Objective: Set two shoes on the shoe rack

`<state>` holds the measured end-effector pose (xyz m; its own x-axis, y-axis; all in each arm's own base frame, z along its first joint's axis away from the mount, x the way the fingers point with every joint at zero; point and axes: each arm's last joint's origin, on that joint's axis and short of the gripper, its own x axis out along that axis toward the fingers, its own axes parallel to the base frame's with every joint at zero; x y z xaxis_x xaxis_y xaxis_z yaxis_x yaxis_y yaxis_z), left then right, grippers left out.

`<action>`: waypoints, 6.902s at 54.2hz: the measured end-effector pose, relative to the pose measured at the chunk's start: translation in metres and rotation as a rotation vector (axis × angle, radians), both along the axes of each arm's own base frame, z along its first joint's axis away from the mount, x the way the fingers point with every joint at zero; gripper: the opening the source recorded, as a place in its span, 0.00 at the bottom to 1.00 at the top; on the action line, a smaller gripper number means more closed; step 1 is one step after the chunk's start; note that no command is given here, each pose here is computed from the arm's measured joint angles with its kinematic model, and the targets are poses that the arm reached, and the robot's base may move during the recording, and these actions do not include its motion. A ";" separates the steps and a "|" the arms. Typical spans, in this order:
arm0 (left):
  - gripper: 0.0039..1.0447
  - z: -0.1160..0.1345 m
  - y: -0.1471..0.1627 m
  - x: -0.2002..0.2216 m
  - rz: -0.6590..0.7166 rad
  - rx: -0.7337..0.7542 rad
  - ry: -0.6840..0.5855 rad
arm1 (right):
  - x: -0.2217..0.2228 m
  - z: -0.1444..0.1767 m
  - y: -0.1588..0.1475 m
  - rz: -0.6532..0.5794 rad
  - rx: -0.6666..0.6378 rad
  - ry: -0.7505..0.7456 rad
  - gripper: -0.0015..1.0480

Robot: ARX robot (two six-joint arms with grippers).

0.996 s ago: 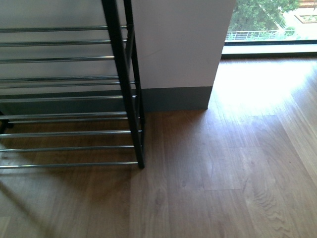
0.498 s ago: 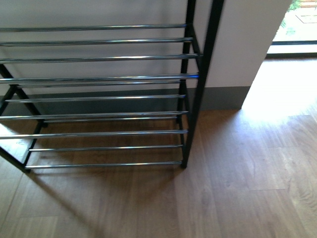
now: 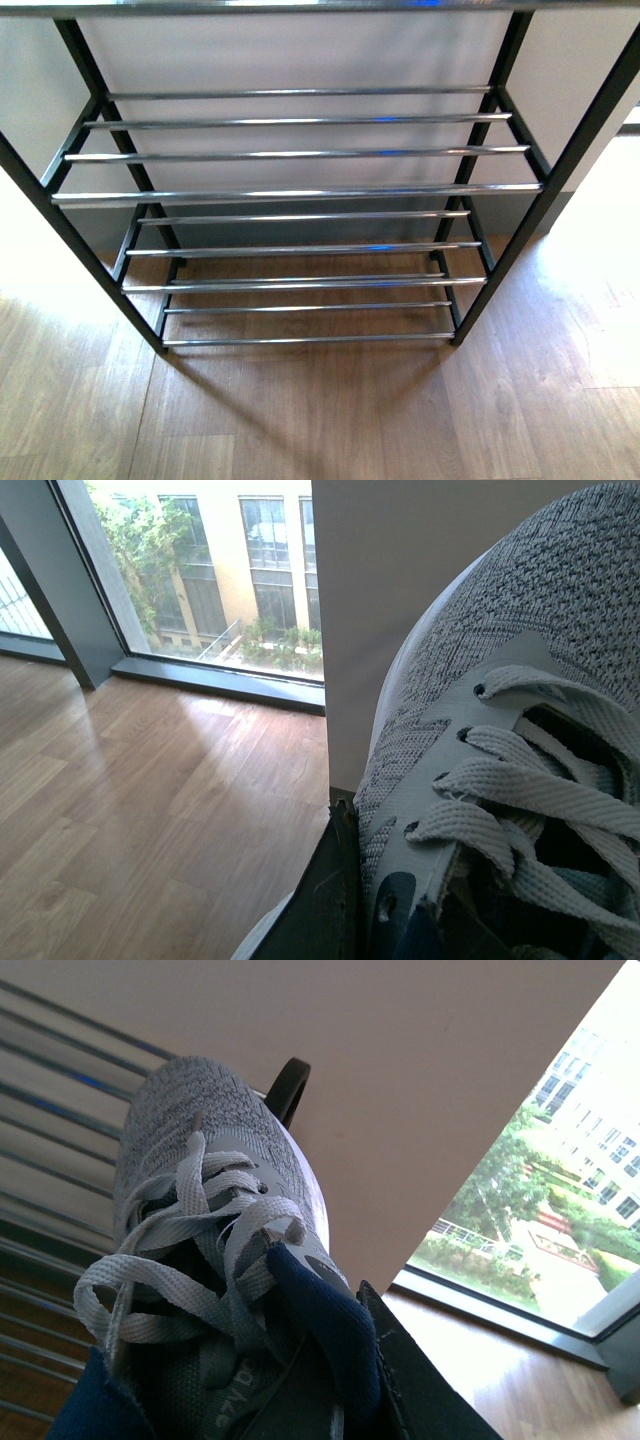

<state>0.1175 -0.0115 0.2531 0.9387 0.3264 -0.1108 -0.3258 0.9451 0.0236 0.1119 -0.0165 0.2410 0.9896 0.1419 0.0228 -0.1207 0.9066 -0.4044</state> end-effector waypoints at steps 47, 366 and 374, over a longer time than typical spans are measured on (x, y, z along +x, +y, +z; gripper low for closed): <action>0.01 0.000 0.000 0.000 0.003 0.001 0.000 | 0.038 0.011 0.028 0.027 0.394 0.242 0.01; 0.01 -0.008 -0.056 0.108 -0.111 -0.576 0.318 | -0.015 -0.071 0.016 -0.135 0.420 0.037 0.91; 0.01 -0.029 -0.073 0.149 -0.078 -0.595 0.387 | -0.015 -0.071 0.016 -0.134 0.420 0.038 0.91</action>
<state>0.2666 -0.0843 0.2244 0.8143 0.0408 -0.5790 -0.3296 0.8536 -0.4035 0.0967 -0.0001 0.1697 0.9999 -0.0019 0.0147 0.0018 1.0000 0.0044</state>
